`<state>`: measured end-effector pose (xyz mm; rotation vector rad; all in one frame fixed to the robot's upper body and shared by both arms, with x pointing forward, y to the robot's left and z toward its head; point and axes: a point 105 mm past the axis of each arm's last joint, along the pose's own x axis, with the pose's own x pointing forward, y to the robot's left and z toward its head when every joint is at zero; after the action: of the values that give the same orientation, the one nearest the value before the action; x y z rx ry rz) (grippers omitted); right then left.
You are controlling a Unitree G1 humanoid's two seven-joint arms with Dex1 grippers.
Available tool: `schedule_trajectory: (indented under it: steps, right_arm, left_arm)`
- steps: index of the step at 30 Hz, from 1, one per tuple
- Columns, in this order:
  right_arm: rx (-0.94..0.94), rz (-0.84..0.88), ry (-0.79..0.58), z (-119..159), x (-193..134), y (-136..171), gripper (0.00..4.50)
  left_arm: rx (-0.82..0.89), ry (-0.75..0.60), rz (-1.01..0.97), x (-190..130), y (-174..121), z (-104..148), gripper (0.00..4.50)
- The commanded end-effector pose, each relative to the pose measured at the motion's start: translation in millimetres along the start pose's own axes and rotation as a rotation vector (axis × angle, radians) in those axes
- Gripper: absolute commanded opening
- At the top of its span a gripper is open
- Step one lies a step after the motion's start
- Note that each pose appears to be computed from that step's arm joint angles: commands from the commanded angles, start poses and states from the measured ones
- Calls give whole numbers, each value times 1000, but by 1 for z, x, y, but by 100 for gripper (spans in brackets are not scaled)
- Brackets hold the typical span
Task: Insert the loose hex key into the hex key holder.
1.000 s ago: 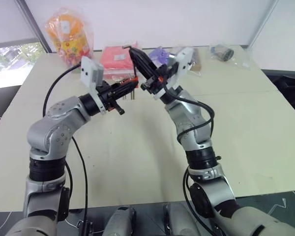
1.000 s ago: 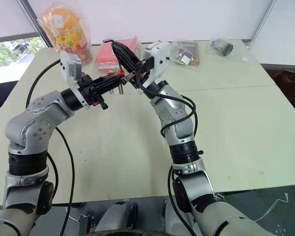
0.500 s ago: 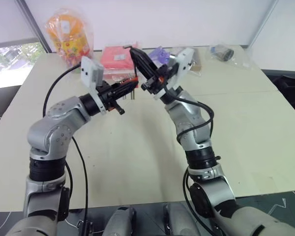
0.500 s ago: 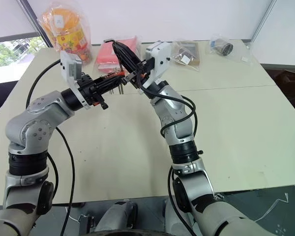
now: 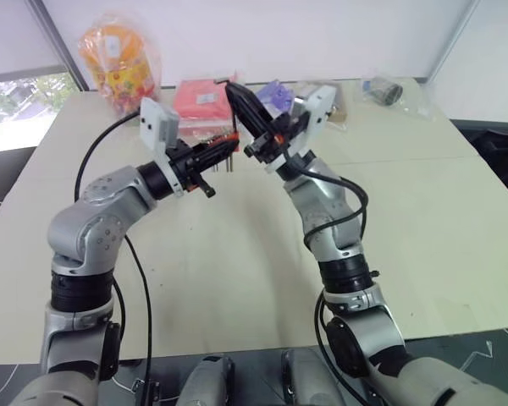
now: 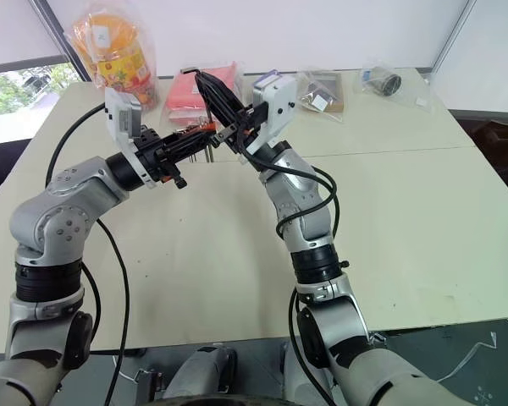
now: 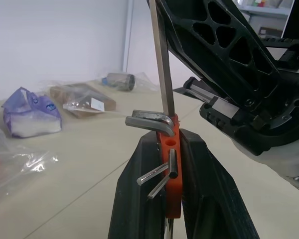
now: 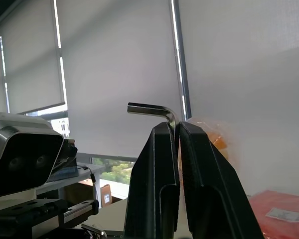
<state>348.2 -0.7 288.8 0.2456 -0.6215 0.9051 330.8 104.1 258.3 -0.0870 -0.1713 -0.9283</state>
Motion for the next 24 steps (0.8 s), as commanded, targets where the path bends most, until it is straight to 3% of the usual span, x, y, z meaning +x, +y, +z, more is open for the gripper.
schedule_trajectory:
  steps: [1, 24]
  right_arm:
    - [-4, -6, 5, -3, -2, 1, 1]
    - [-29, -47, -10, -4, -1, -2, 1]
  left_arm:
    - [68, -90, -32, 0, -9, 29, 0]
    - [53, -85, -60, 2, -16, 28, 0]
